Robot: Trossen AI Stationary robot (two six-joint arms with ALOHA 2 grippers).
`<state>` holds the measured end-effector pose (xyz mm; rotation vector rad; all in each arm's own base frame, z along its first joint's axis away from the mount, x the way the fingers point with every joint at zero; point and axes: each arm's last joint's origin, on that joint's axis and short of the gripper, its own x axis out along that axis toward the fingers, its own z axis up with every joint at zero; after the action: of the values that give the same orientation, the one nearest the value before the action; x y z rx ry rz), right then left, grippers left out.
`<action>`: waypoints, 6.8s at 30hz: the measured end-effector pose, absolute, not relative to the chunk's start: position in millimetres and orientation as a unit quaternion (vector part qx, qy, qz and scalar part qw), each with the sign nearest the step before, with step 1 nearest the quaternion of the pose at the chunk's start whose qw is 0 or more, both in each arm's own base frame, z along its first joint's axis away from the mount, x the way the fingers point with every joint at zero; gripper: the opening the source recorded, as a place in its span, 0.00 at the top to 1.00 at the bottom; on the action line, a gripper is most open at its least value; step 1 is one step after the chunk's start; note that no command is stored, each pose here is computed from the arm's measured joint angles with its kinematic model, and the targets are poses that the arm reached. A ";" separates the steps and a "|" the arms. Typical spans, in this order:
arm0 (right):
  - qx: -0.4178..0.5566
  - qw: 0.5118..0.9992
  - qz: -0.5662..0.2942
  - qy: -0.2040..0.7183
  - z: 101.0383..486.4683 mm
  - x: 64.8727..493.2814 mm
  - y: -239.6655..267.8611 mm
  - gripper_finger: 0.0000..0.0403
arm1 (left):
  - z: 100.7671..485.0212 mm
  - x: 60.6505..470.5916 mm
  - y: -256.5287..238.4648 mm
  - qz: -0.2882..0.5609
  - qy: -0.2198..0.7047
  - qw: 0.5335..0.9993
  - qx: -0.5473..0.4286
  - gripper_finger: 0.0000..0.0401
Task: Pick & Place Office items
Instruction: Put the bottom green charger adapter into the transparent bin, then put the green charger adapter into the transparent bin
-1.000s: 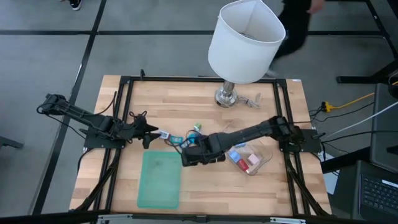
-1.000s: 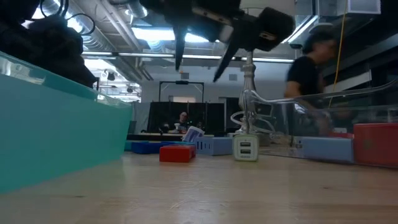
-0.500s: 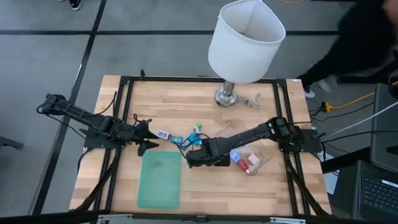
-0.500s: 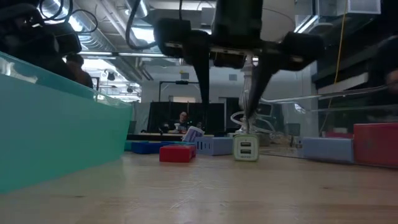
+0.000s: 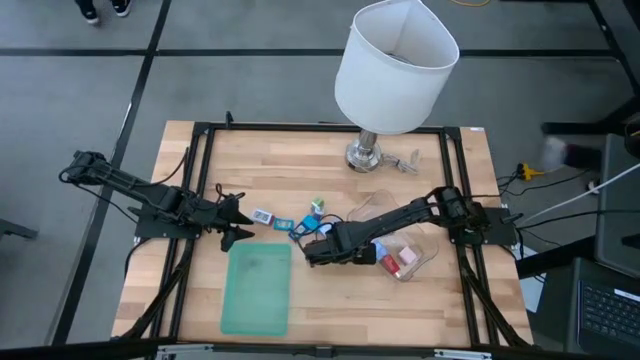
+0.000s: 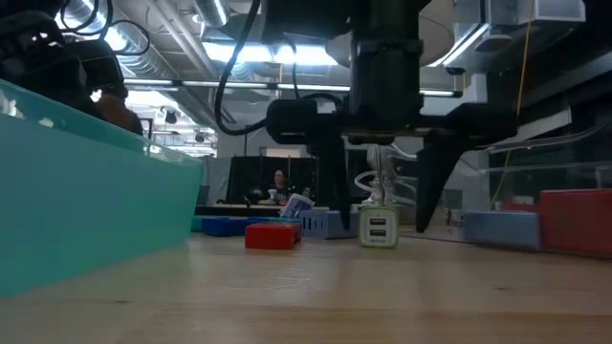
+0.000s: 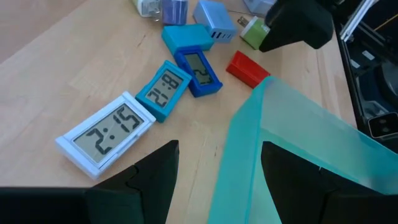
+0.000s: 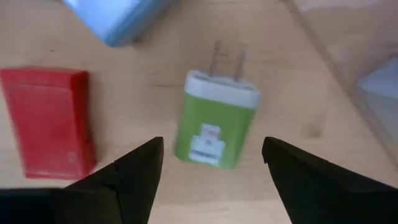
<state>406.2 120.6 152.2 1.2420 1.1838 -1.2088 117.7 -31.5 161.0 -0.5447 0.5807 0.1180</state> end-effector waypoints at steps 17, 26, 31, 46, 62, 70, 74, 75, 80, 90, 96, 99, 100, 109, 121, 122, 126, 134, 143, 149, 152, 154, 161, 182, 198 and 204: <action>0.523 0.502 -0.518 0.454 147.5 412.8 91.6 0.50 | 158.4 115.9 -30.9 0.070 0.295 0.912 -0.277 0.44; 0.544 0.514 -0.477 0.460 147.8 420.7 93.0 0.65 | 158.7 116.1 -30.2 0.082 0.288 0.912 -0.279 0.44; 0.563 0.529 -0.455 0.442 159.6 426.2 95.4 0.65 | 159.6 116.8 -30.1 0.084 0.282 0.913 -0.281 0.44; 0.475 0.628 -0.482 0.384 315.5 400.5 82.3 0.64 | 164.9 120.1 -29.8 0.093 0.244 0.922 -0.285 0.44; 0.372 0.551 -0.538 0.518 263.4 372.8 55.8 0.65 | 167.0 121.1 -28.0 0.120 0.219 0.928 -0.277 0.44; 0.343 0.522 -0.582 0.521 237.7 362.4 53.7 0.60 | 167.1 121.2 -27.7 0.124 0.217 0.928 -0.276 0.44; 0.353 0.502 -0.585 0.530 232.8 360.7 52.0 0.55 | 168.7 122.0 -28.0 0.121 0.209 0.929 -0.280 0.44; 0.355 0.500 -0.579 0.536 231.9 361.0 51.6 0.53 | 169.1 122.3 -28.1 0.121 0.206 0.929 -0.281 0.44; 0.364 0.512 -0.562 0.537 231.0 365.2 49.8 0.42 | 170.1 122.8 -28.0 0.121 0.200 0.930 -0.283 0.44; 0.356 0.551 -0.567 0.499 241.9 368.0 48.6 0.26 | 189.6 130.3 -30.5 0.078 0.109 0.950 -0.280 0.44; 0.335 0.656 -0.558 0.383 293.9 370.4 46.1 0.28 | 219.8 133.8 -29.1 0.068 0.055 0.960 -0.268 0.44; 0.297 0.735 -0.524 0.311 328.0 372.8 48.0 0.30 | 234.8 135.0 -25.0 0.074 0.036 0.967 -0.240 0.44; 0.279 0.760 -0.513 0.286 340.7 373.0 49.5 0.30 | 239.4 135.2 -23.2 0.076 0.033 0.969 -0.235 0.44; 0.150 0.854 -0.479 0.136 442.6 355.9 59.1 0.31 | 272.8 142.1 -7.8 0.098 0.148 0.974 -0.140 0.44; 0.155 0.899 -0.399 0.094 480.5 347.9 63.3 0.31 | 236.2 222.5 9.9 -0.032 0.317 0.944 -0.089 0.44; 0.158 0.902 -0.391 0.098 480.3 348.2 64.1 0.31 | 229.6 229.0 11.8 -0.037 0.325 0.940 -0.095 0.44; 0.167 0.909 -0.364 0.114 477.9 350.6 67.7 0.31 | 205.6 252.7 19.9 -0.037 0.336 0.936 -0.097 0.44; 0.159 0.913 -0.356 0.119 477.4 349.8 72.9 0.31 | 162.2 276.6 54.5 0.043 0.354 0.912 -0.201 0.44; 0.149 0.918 -0.344 0.130 477.1 350.2 73.3 0.31 | 159.3 304.2 90.1 0.083 0.340 0.900 -0.261 0.44; 0.148 0.918 -0.344 0.131 477.0 350.1 73.3 0.31 | 166.3 335.2 104.1 0.101 0.406 0.862 -0.286 0.44; 0.149 0.920 -0.336 0.136 476.6 350.2 73.7 0.31 | 168.6 348.8 106.1 0.110 0.444 0.842 -0.285 0.44; 0.150 0.920 -0.334 0.138 476.4 350.2 74.0 0.31 | 164.8 355.5 106.6 0.124 0.464 0.833 -0.274 0.44; 0.147 0.921 -0.333 0.141 476.0 349.8 74.9 0.31 | 152.6 367.5 103.5 0.138 0.496 0.814 -0.270 0.44; 0.110 0.924 -0.331 0.155 475.7 350.0 72.7 0.31 | 129.3 370.2 96.3 0.125 0.532 0.791 -0.275 0.69; 0.104 0.925 -0.331 0.156 475.9 350.4 71.5 0.31 | 149.3 392.7 116.3 0.044 0.376 0.838 -0.392 0.69; 0.104 0.925 -0.330 0.157 475.9 350.4 71.5 0.31 | 160.7 399.1 117.3 0.017 0.330 0.855 -0.399 0.69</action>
<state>350.4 71.5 475.9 0.2138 0.3213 -0.6767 399.1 117.3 160.7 -0.8388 0.6931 0.0350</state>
